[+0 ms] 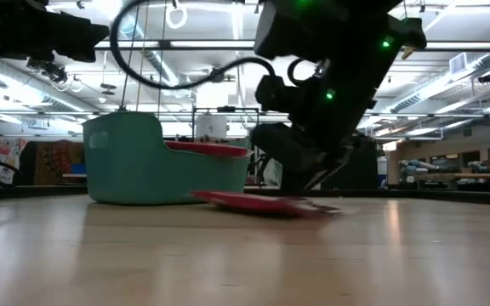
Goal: Sort popcorn bags into baskets
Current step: Put the red popcorn bag into the blue bin
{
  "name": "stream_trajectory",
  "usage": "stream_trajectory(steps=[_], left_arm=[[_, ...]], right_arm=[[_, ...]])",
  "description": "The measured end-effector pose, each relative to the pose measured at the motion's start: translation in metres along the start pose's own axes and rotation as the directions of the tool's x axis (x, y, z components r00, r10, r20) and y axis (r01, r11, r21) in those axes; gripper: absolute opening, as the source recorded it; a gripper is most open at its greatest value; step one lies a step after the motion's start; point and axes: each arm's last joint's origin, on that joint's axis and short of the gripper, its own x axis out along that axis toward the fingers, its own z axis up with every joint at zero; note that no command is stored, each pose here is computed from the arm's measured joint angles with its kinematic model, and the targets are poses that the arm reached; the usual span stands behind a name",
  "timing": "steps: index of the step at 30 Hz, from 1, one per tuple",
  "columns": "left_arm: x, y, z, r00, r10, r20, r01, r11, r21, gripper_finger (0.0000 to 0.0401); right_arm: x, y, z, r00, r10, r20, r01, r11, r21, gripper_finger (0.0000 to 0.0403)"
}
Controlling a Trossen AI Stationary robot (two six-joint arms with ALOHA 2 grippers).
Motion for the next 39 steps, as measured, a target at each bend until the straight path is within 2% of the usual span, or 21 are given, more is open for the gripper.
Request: stream_trajectory(steps=[10,14,18,29,39], left_arm=[[0.000,0.000,0.000,1.000,0.000,0.000,0.000,1.000,0.000,0.0142],[0.000,0.000,0.000,1.000,0.000,0.000,0.000,1.000,0.000,0.0142],[0.000,0.000,0.000,1.000,0.000,-0.001,0.000,1.000,0.000,0.0142],[0.000,0.000,0.000,1.000,0.000,-0.005,0.000,1.000,0.000,0.0142],[0.000,0.000,-0.001,1.000,-0.001,-0.006,0.001,1.000,0.000,0.0142]], right_arm=[[0.012,-0.028,0.006,0.982,-0.163,-0.099,0.162,0.987,-0.017,0.0115],[0.018,-0.038,0.012,0.974,-0.196,-0.115,0.197,0.980,-0.008,0.0115],[0.016,-0.041,0.019,0.973,-0.198,-0.118,0.200,0.980,0.002,0.0115],[-0.003,-0.027,0.044,0.988,-0.150,-0.041,0.149,0.988,-0.046,0.0115],[-0.013,-0.017,0.041,0.993,-0.120,-0.020,0.118,0.991,-0.063,0.0115]])
